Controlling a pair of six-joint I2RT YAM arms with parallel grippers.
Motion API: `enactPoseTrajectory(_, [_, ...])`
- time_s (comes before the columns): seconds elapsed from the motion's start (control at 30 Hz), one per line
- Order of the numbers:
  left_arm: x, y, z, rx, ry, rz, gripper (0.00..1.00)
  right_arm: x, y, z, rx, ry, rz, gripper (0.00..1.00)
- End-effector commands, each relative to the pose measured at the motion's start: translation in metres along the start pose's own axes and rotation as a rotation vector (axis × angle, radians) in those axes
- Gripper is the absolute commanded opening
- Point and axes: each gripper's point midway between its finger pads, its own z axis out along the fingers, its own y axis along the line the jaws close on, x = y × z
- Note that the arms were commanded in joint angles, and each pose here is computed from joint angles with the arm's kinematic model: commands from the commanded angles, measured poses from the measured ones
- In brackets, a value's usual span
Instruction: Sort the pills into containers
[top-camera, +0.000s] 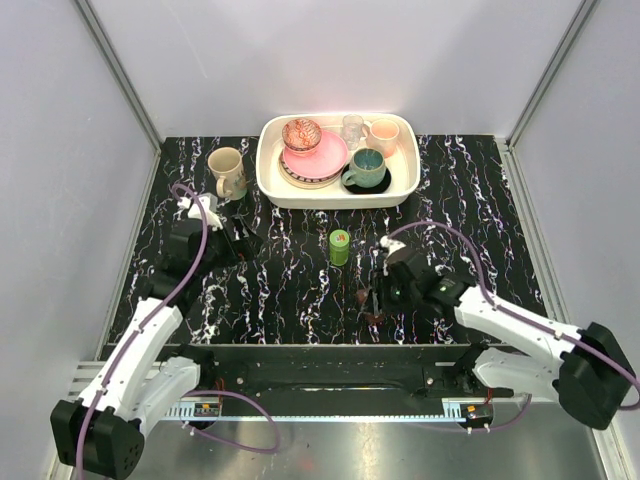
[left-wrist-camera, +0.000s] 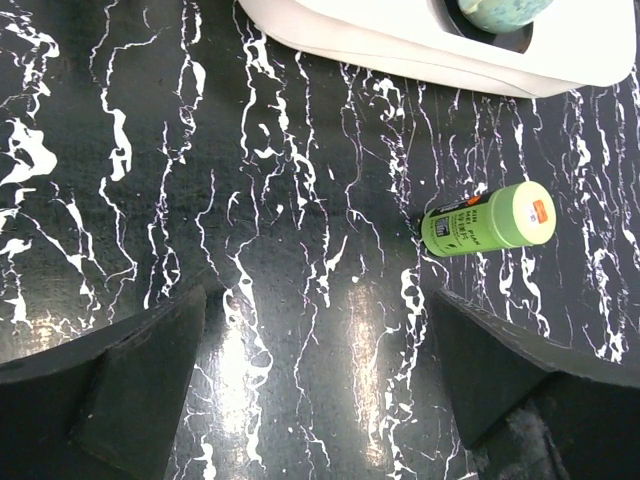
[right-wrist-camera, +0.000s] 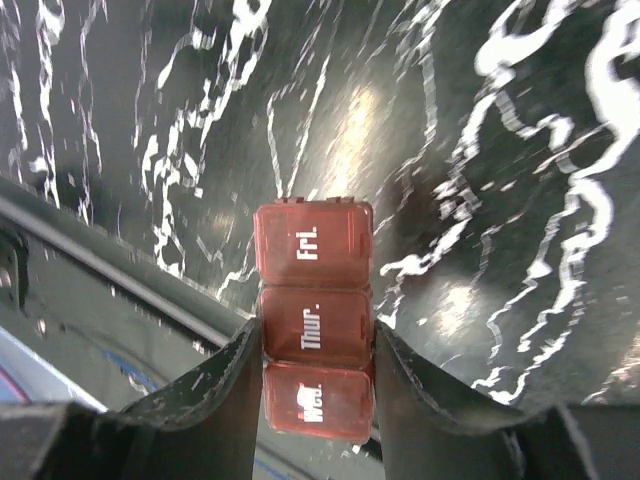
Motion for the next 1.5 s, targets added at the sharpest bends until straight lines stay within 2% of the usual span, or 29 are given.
enactPoseTrajectory(0.0, [-0.006, -0.017, -0.008, 0.088, -0.032, -0.016, 0.99, -0.002, 0.03, 0.007, -0.04, -0.003, -0.11, 0.24])
enactPoseTrajectory(0.27, [0.002, -0.019, -0.013, 0.12, -0.026, -0.012, 0.99, 0.014, 0.052, 0.041, 0.046, 0.049, -0.271, 0.3])
enactPoseTrajectory(0.33, [0.008, -0.017, -0.012, 0.118, -0.01, -0.014, 0.99, 0.021, 0.056, 0.049, 0.063, 0.065, -0.307, 0.38])
enactPoseTrajectory(0.37, [0.008, -0.017, -0.012, 0.12, -0.009, -0.015, 0.99, 0.018, 0.062, 0.051, 0.06, 0.058, -0.317, 0.52])
enactPoseTrajectory(0.43, [0.012, -0.016, -0.011, 0.12, 0.001, -0.012, 0.99, 0.022, 0.064, 0.057, 0.069, 0.066, -0.323, 0.64])
enactPoseTrajectory(0.6, [0.019, -0.013, -0.01, 0.119, 0.011, -0.011, 0.99, 0.013, 0.065, 0.055, 0.083, 0.017, -0.291, 0.73])
enactPoseTrajectory(0.73, [0.027, -0.012, -0.009, 0.126, 0.029, -0.017, 0.99, 0.007, 0.058, 0.045, 0.108, -0.038, -0.233, 0.74])
enactPoseTrajectory(0.8, [0.031, -0.015, -0.009, 0.145, 0.043, -0.027, 0.99, 0.015, 0.053, 0.043, 0.115, -0.017, -0.206, 0.71])
enactPoseTrajectory(0.87, [0.037, -0.02, -0.009, 0.179, 0.057, -0.03, 0.97, 0.025, 0.053, 0.04, 0.091, 0.011, -0.175, 0.63])
enactPoseTrajectory(0.9, [0.039, -0.025, -0.009, 0.2, 0.065, -0.029, 0.91, 0.028, 0.055, 0.039, 0.078, 0.022, -0.15, 0.58])
enactPoseTrajectory(0.93, [0.042, -0.029, -0.009, 0.222, 0.066, -0.021, 0.88, 0.034, 0.057, 0.037, 0.053, 0.041, -0.137, 0.52])
enactPoseTrajectory(0.97, [0.046, -0.032, -0.008, 0.237, 0.076, -0.018, 0.84, 0.039, 0.062, 0.034, 0.029, 0.05, -0.14, 0.36])
enactPoseTrajectory(1.03, [0.054, -0.048, -0.009, 0.297, 0.087, -0.002, 0.65, 0.046, 0.073, 0.029, -0.011, 0.059, -0.153, 0.24])
enactPoseTrajectory(1.07, [0.058, -0.054, -0.008, 0.312, 0.097, -0.002, 0.59, 0.05, 0.078, 0.028, -0.022, 0.061, -0.165, 0.19])
enactPoseTrajectory(1.1, [0.068, -0.065, -0.009, 0.345, 0.119, 0.018, 0.54, 0.058, 0.085, 0.026, -0.036, 0.072, -0.172, 0.17])
enactPoseTrajectory(1.13, [0.071, -0.072, -0.008, 0.366, 0.118, 0.031, 0.42, 0.062, 0.085, 0.026, -0.032, 0.077, -0.168, 0.16])
enactPoseTrajectory(1.17, [0.074, -0.073, -0.004, 0.355, 0.121, 0.04, 0.35, 0.063, 0.085, 0.027, -0.031, 0.077, -0.163, 0.13])
enactPoseTrajectory(1.2, [0.082, -0.082, -0.005, 0.376, 0.142, 0.051, 0.28, 0.066, 0.084, 0.028, -0.018, 0.074, -0.145, 0.06])
enactPoseTrajectory(1.23, [0.083, -0.086, -0.003, 0.386, 0.135, 0.055, 0.13, 0.068, 0.08, 0.031, -0.008, 0.074, -0.134, 0.04])
enactPoseTrajectory(1.3, [0.089, -0.096, 0.002, 0.41, 0.141, 0.053, 0.0, 0.07, 0.075, 0.035, 0.015, 0.072, -0.111, 0.0])
enactPoseTrajectory(1.47, [0.103, -0.111, 0.018, 0.439, 0.169, 0.088, 0.0, 0.078, 0.065, 0.043, 0.044, 0.087, -0.091, 0.0])
